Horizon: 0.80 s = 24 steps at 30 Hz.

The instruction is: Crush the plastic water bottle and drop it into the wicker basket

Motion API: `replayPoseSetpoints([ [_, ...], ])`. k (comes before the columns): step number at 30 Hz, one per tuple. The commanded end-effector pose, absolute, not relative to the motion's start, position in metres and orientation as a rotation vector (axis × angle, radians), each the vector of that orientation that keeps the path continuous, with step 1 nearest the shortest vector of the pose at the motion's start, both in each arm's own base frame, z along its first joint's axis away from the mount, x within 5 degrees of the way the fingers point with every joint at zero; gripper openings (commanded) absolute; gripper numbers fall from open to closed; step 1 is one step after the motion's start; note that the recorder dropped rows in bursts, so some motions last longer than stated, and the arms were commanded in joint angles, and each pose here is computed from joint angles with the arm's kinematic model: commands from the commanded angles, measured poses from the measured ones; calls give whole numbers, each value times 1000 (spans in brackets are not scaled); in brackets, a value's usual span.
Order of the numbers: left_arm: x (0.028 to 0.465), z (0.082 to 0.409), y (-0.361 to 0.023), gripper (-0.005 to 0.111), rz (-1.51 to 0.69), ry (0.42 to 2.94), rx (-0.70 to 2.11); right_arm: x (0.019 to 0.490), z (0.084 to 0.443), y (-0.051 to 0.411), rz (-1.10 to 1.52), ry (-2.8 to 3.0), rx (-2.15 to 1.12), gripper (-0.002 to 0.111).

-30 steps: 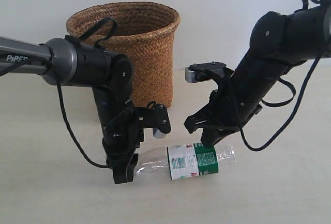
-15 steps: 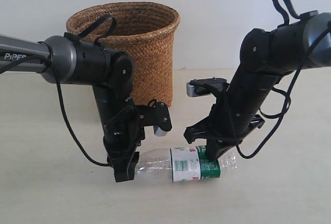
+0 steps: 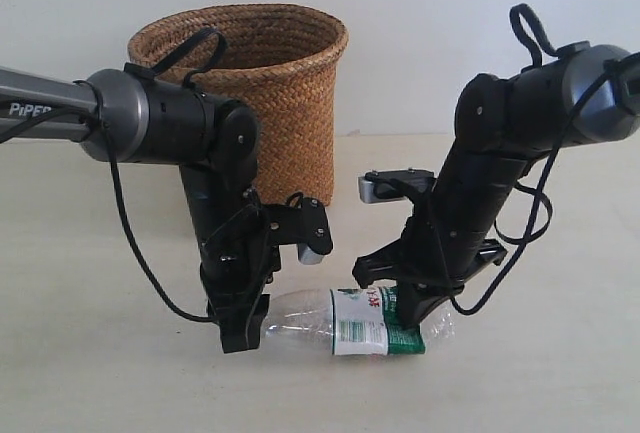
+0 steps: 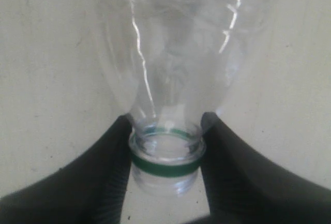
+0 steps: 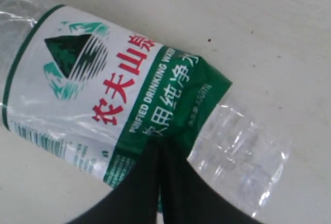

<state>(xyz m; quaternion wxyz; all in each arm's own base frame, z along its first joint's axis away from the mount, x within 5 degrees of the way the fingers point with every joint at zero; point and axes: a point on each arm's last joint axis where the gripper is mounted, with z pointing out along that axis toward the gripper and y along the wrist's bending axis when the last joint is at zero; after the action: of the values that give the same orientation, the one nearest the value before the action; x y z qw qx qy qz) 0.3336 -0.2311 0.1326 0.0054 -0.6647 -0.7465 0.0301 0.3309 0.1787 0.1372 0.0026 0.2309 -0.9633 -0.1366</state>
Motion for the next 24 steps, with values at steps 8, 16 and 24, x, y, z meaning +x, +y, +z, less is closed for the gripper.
replayPoseSetpoints([
  [8,333,129,-230,4,100,-2337,-2054,330,142,172,-343,-3056,815,0],
  [16,333,129,-230,4,100,-2340,-2057,322,199,169,-406,-3186,877,0],
  [24,334,129,-230,4,97,-2349,-2064,318,206,168,-415,-3163,902,0],
])
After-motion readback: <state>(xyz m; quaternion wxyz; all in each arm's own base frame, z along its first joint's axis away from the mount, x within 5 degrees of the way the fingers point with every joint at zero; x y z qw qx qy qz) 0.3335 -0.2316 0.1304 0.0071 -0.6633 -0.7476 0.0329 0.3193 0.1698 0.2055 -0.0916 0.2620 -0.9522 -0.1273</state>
